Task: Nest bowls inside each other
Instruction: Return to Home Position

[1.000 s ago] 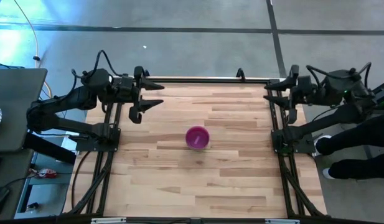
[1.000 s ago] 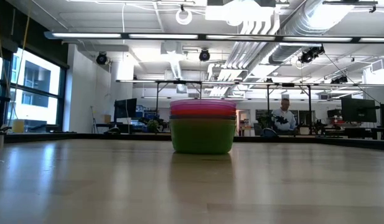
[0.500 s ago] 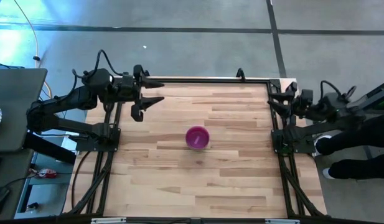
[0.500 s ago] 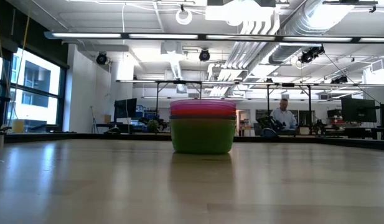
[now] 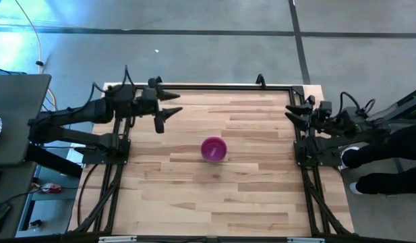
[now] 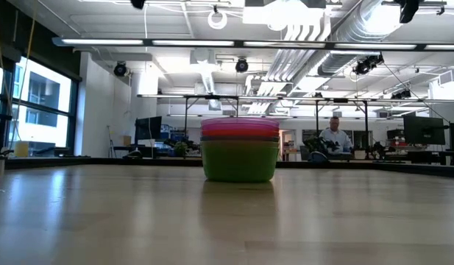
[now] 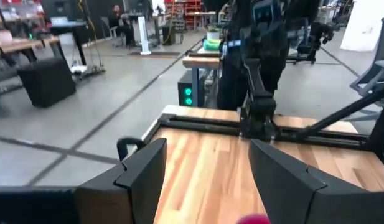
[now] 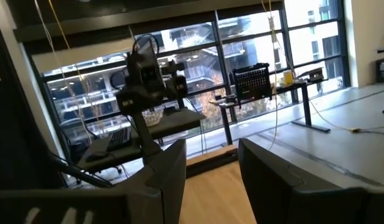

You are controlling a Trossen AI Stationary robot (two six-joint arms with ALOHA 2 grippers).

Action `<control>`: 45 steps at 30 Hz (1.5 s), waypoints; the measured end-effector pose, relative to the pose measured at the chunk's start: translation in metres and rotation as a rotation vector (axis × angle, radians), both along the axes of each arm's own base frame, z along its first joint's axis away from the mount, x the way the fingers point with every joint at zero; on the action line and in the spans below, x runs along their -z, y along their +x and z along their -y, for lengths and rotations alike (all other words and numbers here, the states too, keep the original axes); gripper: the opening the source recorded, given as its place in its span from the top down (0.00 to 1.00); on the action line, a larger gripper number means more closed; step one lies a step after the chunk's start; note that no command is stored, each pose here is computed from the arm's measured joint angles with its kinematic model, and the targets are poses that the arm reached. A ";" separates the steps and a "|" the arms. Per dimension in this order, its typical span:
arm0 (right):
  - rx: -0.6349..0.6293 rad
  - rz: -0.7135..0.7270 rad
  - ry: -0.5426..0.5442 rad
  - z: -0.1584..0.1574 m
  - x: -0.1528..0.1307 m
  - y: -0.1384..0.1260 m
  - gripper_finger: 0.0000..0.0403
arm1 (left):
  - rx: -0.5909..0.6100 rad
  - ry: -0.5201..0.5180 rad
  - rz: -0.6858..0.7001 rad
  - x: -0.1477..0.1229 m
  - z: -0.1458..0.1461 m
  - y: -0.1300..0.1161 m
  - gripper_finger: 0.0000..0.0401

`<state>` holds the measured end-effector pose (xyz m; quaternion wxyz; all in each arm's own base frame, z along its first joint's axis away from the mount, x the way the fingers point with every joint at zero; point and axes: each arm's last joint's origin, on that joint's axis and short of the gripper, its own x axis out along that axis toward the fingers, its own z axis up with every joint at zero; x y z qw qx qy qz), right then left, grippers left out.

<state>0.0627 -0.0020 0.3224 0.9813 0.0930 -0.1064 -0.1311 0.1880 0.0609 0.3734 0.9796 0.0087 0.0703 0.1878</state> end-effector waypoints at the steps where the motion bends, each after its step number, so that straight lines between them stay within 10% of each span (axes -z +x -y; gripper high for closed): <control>1: -0.002 -0.001 0.007 0.000 0.000 0.001 0.65 | 0.004 -0.017 0.000 0.009 0.000 0.000 0.46; 29: -0.045 -0.166 0.118 -0.004 0.016 0.019 0.65 | -0.094 -0.190 0.163 0.146 0.008 -0.033 0.46; 45: -0.022 -0.199 0.111 -0.004 0.019 0.019 0.65 | -0.172 -0.149 -0.034 0.199 0.007 -0.038 0.46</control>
